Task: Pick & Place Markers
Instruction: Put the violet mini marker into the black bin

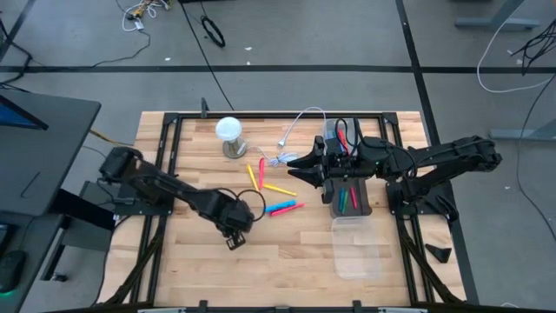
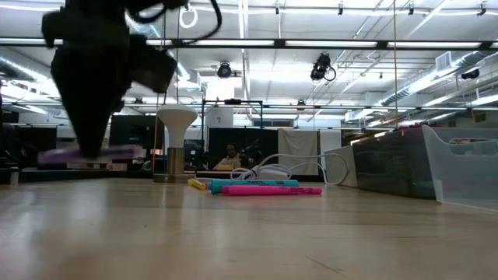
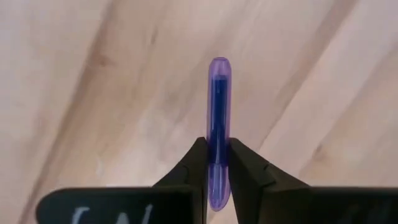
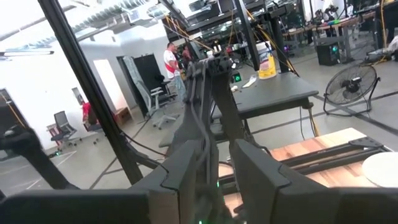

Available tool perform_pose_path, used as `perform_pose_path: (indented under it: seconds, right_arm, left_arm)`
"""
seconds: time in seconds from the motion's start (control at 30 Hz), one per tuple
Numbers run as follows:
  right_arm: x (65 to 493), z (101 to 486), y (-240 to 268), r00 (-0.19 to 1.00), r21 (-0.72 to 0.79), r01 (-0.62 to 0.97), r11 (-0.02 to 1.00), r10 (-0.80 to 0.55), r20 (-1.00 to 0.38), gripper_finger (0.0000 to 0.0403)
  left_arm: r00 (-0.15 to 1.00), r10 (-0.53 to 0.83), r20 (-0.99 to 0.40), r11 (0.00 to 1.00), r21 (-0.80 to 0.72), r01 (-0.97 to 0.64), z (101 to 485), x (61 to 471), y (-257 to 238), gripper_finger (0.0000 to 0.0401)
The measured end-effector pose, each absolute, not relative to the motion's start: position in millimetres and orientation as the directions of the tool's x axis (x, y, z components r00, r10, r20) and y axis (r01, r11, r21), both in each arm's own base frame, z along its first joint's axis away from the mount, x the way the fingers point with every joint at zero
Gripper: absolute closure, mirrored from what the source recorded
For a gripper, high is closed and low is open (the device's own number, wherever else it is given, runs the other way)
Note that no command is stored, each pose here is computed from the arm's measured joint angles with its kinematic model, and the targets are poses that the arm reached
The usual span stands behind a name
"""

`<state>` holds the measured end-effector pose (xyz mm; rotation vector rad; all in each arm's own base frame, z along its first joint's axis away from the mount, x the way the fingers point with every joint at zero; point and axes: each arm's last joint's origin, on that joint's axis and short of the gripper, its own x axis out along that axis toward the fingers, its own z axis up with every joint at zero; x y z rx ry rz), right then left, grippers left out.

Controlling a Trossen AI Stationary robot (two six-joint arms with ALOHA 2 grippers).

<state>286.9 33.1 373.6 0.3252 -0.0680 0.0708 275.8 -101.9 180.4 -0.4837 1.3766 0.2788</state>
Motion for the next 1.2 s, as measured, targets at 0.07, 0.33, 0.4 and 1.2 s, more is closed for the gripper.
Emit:
perform_pose_path:
  seconds: [0.07,0.33,0.4,1.2]
  right_arm:
    - [287,374,33,0.995,0.339,-0.082,0.937,0.059,0.078,0.0291]
    - [287,374,33,0.995,0.445,-0.087,0.891,0.059,0.077,0.0291]
    - [287,374,33,0.995,0.479,-0.089,0.873,0.059,0.077,0.0291]
    - [287,376,34,0.992,0.777,-0.129,0.617,0.072,0.107,0.0288]
  left_arm:
    - [0.235,-0.071,-0.969,0.871,-0.175,-0.46,194,271,-99,0.0359]
    - [0.469,0.008,-0.883,0.856,-0.236,-0.46,248,250,-87,0.0359]
    - [0.522,0.032,-0.852,0.851,-0.25,-0.462,260,245,-84,0.0359]
    - [0.956,0.232,-0.181,0.875,-0.39,-0.287,365,224,-65,0.0359]
